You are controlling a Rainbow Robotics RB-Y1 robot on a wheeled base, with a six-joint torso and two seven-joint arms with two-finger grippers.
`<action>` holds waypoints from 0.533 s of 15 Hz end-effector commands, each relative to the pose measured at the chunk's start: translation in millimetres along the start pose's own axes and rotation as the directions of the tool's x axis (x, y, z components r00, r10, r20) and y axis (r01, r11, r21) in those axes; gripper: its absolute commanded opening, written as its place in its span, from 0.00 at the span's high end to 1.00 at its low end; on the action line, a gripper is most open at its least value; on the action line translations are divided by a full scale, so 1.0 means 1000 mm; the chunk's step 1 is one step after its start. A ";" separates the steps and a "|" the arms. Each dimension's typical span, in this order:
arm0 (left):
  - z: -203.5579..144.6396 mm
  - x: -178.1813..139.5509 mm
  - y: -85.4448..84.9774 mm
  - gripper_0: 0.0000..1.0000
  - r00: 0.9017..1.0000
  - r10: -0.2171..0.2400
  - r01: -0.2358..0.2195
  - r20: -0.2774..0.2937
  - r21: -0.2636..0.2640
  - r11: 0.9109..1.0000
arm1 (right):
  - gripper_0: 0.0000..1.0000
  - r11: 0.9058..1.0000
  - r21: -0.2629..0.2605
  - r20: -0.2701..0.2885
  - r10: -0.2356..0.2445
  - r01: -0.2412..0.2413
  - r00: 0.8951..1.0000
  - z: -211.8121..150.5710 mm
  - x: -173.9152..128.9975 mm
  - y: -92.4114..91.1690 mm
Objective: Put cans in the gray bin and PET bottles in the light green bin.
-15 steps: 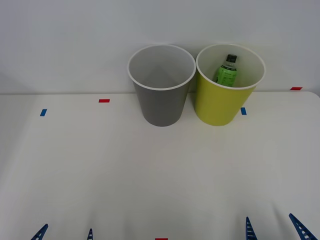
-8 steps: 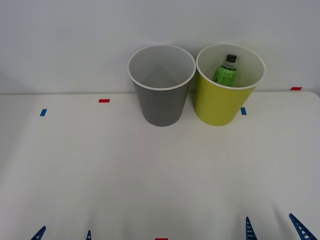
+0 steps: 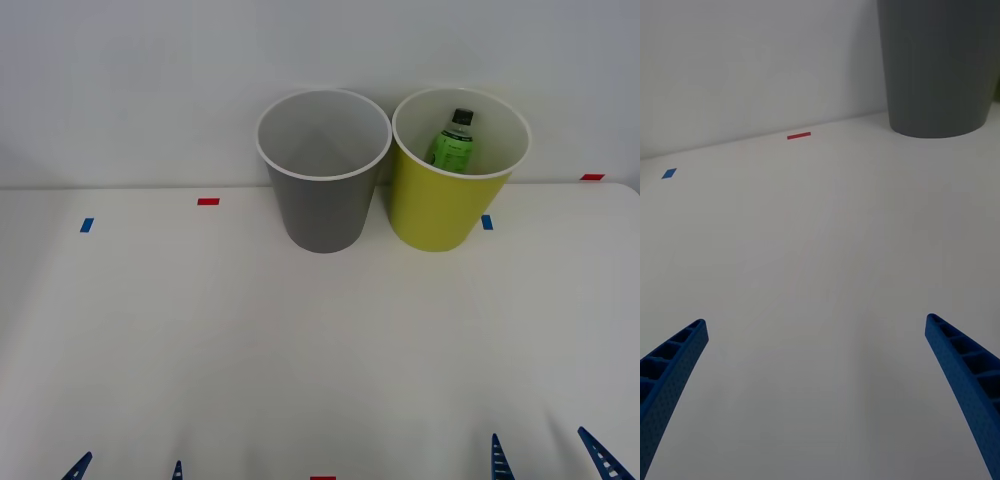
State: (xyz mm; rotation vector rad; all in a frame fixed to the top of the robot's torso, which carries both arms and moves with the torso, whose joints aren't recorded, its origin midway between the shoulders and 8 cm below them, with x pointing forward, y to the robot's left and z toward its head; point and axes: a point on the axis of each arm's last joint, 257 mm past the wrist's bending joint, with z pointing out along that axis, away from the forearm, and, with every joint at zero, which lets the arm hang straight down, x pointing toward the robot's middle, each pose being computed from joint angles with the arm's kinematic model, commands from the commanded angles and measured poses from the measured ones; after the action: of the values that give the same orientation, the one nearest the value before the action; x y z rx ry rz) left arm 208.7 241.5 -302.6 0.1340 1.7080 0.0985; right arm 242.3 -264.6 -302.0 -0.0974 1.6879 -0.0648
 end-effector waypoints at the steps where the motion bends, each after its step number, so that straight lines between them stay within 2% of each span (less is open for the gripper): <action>1: 0.000 0.000 0.000 0.00 1.000 0.000 0.000 0.000 0.000 1.000 | 0.00 1.000 0.000 0.000 0.000 0.000 1.000 0.000 0.000 0.000; 8: 0.000 0.000 0.000 0.00 1.000 0.000 0.000 0.000 0.000 1.000 | 0.00 1.000 0.000 0.000 0.000 0.000 1.000 0.000 0.000 0.000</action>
State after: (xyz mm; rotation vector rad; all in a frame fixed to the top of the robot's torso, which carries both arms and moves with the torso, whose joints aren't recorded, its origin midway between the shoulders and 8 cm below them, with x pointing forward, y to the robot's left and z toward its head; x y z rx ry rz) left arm 208.7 241.5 -302.6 0.1340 1.7080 0.0985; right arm 242.3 -264.6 -302.0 -0.0974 1.6879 -0.0648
